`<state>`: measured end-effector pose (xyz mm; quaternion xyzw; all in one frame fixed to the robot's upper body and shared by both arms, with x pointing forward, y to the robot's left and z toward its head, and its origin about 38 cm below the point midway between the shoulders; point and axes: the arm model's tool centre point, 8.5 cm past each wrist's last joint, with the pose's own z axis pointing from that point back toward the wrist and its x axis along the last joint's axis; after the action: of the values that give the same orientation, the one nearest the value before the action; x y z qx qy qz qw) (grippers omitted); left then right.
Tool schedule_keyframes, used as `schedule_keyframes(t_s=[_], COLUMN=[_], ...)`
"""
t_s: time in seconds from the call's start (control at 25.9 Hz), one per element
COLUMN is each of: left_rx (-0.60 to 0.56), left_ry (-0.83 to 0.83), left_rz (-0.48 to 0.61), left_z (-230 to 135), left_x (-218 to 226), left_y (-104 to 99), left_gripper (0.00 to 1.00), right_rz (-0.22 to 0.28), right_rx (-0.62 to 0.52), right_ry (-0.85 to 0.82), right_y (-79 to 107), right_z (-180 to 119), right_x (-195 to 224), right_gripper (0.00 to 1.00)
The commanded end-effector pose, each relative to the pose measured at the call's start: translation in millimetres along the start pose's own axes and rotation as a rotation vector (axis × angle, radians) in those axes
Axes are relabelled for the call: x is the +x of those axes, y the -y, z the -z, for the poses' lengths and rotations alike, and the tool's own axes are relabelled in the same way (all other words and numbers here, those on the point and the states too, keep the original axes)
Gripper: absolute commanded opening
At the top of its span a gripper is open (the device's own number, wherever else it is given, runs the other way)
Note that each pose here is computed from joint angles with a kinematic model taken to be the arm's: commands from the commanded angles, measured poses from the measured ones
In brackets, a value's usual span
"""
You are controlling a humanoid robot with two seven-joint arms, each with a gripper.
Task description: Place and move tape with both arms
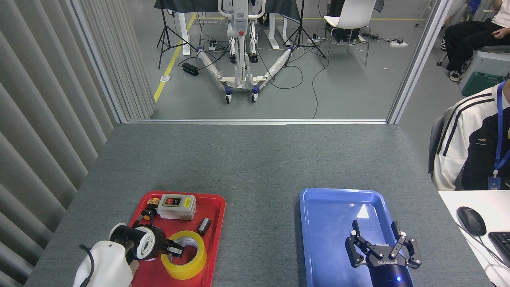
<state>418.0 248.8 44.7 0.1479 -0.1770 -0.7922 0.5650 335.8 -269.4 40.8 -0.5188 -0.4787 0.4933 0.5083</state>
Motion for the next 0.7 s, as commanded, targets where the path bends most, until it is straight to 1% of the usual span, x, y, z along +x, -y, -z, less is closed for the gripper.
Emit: schedule_keyframes(t_s=[0.0, 0.12, 0.15, 0.23, 0.27, 0.35, 0.39, 0.42, 0.54, 0.58, 0.66], left_rx=[0.012, 0.04, 0.076, 0.196, 0.268, 0.416, 0.488, 0.559, 0.771, 0.812, 0.846], left_ry=[0.026, 0.062, 0.096, 0.214, 0.289, 0.417, 0.486, 0.527, 0.678, 0.719, 0.776], left_rz=[-0.005, 0.005, 0.019, 0.08, 0.15, 0.364, 0.453, 0.42, 0.264, 0.209, 0.148], left_z=[0, -3, -7, -23, -32, -51, -58, -62, -63, -57, -44], left_x=[7, 12, 15, 23, 30, 40, 46, 48, 57, 64, 81], left_y=[-3, -7, -13, -30, -39, -56, -61, -66, -76, -76, -74], left_gripper=[0.0, 0.0, 0.0, 0.0, 0.0, 0.0, 0.0, 0.0, 0.0, 0.0, 0.0], right_rz=[0.001, -0.005, -0.006, -0.009, -0.013, -0.014, -0.013, -0.013, -0.026, -0.029, -0.028], right_rx=[-0.001, -0.006, -0.005, -0.012, -0.02, -0.029, -0.029, -0.03, -0.038, -0.05, -0.081], right_ry=[0.007, 0.012, 0.016, 0.038, 0.07, 0.13, 0.15, 0.169, 0.271, 0.323, 0.44], right_y=[0.1, 0.6, 0.1, 0.7, 1.3, 2.3, 2.4, 2.6, 3.9, 5.4, 8.0], right_z=[0, 0, 0, 0, 0, -1, -1, -1, -3, -5, -12], right_x=[1, 1, 2, 4, 7, 12, 13, 14, 19, 20, 18], right_gripper=[1.0, 1.0, 1.0, 1.0, 1.0, 1.0, 1.0, 1.0, 1.0, 1.0, 1.0])
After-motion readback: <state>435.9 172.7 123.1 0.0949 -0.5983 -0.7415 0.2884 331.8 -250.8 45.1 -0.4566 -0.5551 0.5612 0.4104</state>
